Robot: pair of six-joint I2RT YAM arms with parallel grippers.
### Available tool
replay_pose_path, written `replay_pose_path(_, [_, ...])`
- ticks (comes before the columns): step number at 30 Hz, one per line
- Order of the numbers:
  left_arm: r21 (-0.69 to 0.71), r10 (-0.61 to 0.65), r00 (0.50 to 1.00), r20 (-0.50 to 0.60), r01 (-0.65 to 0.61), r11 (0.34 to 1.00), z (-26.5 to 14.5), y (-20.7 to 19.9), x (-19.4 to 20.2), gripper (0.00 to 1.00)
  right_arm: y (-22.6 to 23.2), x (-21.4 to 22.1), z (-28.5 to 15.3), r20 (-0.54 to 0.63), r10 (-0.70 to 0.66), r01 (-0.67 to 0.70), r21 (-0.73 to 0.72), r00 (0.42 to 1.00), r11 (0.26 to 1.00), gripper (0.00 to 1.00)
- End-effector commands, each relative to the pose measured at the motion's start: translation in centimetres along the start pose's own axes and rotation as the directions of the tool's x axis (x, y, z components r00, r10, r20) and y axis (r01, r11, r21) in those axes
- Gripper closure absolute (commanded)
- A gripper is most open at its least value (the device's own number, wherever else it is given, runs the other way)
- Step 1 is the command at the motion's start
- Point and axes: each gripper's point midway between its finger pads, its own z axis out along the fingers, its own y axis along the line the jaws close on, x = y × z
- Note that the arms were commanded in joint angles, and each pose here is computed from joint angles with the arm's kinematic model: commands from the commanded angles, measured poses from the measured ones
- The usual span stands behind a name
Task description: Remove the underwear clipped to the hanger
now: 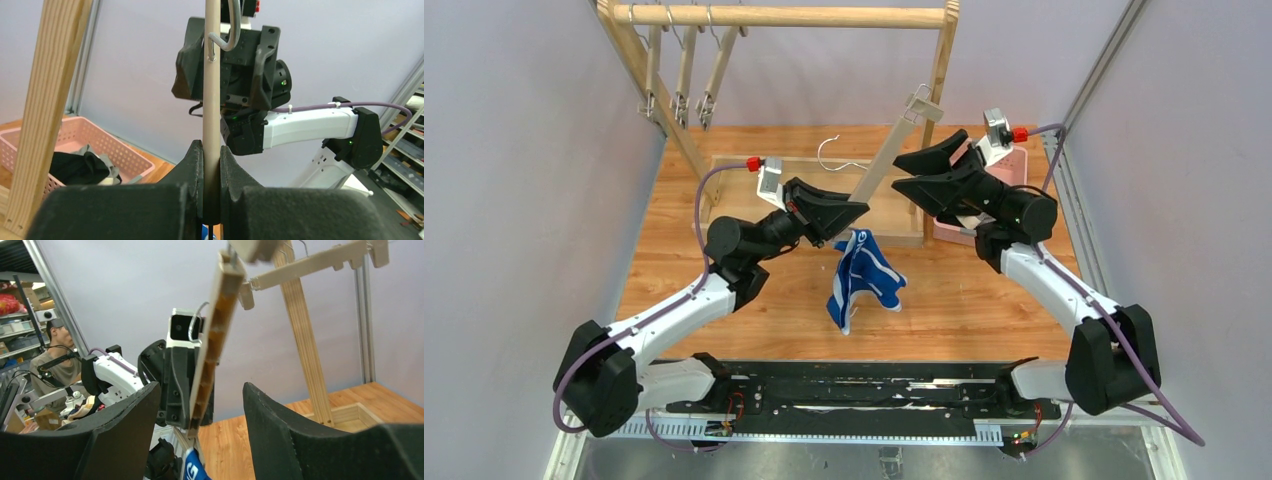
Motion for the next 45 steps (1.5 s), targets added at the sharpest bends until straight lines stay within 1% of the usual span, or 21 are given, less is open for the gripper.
replay_pose_path(1, [0.091, 0.016, 0.998, 0.053, -0.021, 0.996, 1.0, -2.4, -2.3, 1.0, 2.3, -1.3, 1.7, 0.013, -0.079, 0.08, -0.11, 0.997, 0.991, 0.38])
replay_pose_path(9, [0.113, 0.026, 1.0, 0.012, -0.027, 0.993, 1.2, -3.2, -1.9, 1.0, 1.3, -0.9, 3.1, 0.013, -0.061, 0.062, -0.125, 0.998, 0.99, 0.4])
replay_pose_path(10, [0.116, 0.026, 1.0, 0.007, -0.027, 0.993, 1.2, -3.3, -1.9, 1.0, 1.3, -0.8, 3.3, 0.011, -0.059, 0.06, -0.128, 0.998, 0.99, 0.41])
replay_pose_path(13, [0.118, 0.032, 0.999, -0.007, -0.03, 0.993, 1.4, -3.3, -1.6, 1.0, 1.5, -0.6, 3.8, 0.002, -0.057, 0.056, -0.146, 0.998, 0.988, 0.52])
replay_pose_path(14, [0.116, 0.034, 0.999, -0.013, -0.032, 0.993, 1.4, -3.3, -1.5, 1.0, 1.6, -0.5, 3.9, -0.002, -0.061, 0.06, -0.151, 0.998, 0.987, 0.54])
replay_pose_path(20, [0.099, 0.038, 0.999, -0.033, -0.035, 0.995, 1.4, -2.9, -0.9, 1.0, 2.1, -0.4, 4.4, -0.019, -0.074, 0.07, -0.156, 0.997, 0.985, 0.53])
replay_pose_path(22, [0.095, 0.039, 0.999, -0.033, -0.035, 0.995, 1.3, -2.8, -0.9, 1.0, 2.3, -0.4, 4.4, -0.023, -0.085, 0.081, -0.158, 0.996, 0.984, 0.55])
replay_pose_path(23, [0.094, 0.039, 0.999, -0.032, -0.036, 0.995, 1.4, -2.8, -0.9, 1.0, 2.4, -0.4, 4.4, -0.027, -0.088, 0.083, -0.158, 0.996, 0.984, 0.6])
replay_pose_path(24, [0.092, 0.038, 0.999, -0.032, -0.035, 0.995, 1.3, -2.8, -0.9, 1.0, 2.5, -0.3, 4.5, -0.032, -0.091, 0.085, -0.159, 0.995, 0.984, 0.73])
replay_pose_path(25, [0.09, 0.038, 0.999, -0.031, -0.035, 0.995, 1.3, -2.8, -0.9, 1.0, 2.5, -0.2, 4.5, -0.043, -0.091, 0.083, -0.159, 0.995, 0.984, 0.89])
replay_pose_path(26, [0.087, 0.036, 0.999, -0.031, -0.033, 0.996, 1.3, -2.7, -0.8, 1.0, 2.5, -0.2, 4.5, -0.048, -0.094, 0.085, -0.152, 0.994, 0.985, 0.98])
replay_pose_path(30, [0.074, 0.03, 0.999, -0.034, -0.027, 0.997, 1.4, -2.5, -0.9, 1.0, 2.5, -0.2, 4.3, -0.044, -0.133, 0.126, -0.13, 0.99, 0.983, 0.99])
replay_pose_path(31, [0.062, 0.027, 0.999, -0.042, -0.025, 0.998, 1.4, -2.3, -0.8, 0.97, 2.6, -0.2, 4.2, -0.043, -0.141, 0.135, -0.129, 0.989, 0.982, 0.99])
replay_pose_path(32, [0.049, 0.029, 0.998, -0.049, -0.026, 0.998, 1.4, -2.1, -0.7, 0.92, 2.7, -0.3, 4.2, -0.04, -0.147, 0.141, -0.128, 0.988, 0.982, 0.99])
replay_pose_path(33, [0.039, 0.031, 0.998, -0.058, -0.029, 0.999, 1.4, -1.9, -0.5, 0.85, 2.8, -0.3, 4.1, -0.038, -0.152, 0.146, -0.128, 0.988, 0.981, 0.99])
replay_pose_path(36, [0.014, 0.046, 0.995, -0.083, -0.045, 0.999, 0.8, -1.6, -0.1, 0.6, 3.3, -0.6, 4.2, -0.036, -0.161, 0.154, -0.145, 0.986, 0.977, 0.99])
replay_pose_path(37, [0.008, 0.059, 0.994, -0.094, -0.059, 0.998, 0.5, -1.6, 0.1, 0.55, 3.5, -0.7, 4.2, -0.035, -0.163, 0.156, -0.154, 0.986, 0.976, 0.99])
replay_pose_path(39, [-0.02, 0.09, 0.988, -0.124, -0.093, 0.995, -0.3, -1.2, 0.6, 0.49, 4.1, -0.9, 4.3, -0.03, -0.166, 0.159, -0.176, 0.986, 0.972, 0.99])
replay_pose_path(40, [-0.039, 0.123, 0.982, -0.144, -0.13, 0.991, -0.7, -0.8, 0.8, 0.47, 4.4, -1.1, 4.3, -0.025, -0.168, 0.161, -0.188, 0.985, 0.969, 0.99])
replay_pose_path(45, [-0.162, 0.214, 0.943, -0.253, -0.26, 0.952, -3.9, 1.2, 2.0, 0.41, 5.5, -1.8, 4.4, -0.009, -0.164, 0.157, -0.225, 0.986, 0.961, 0.99])
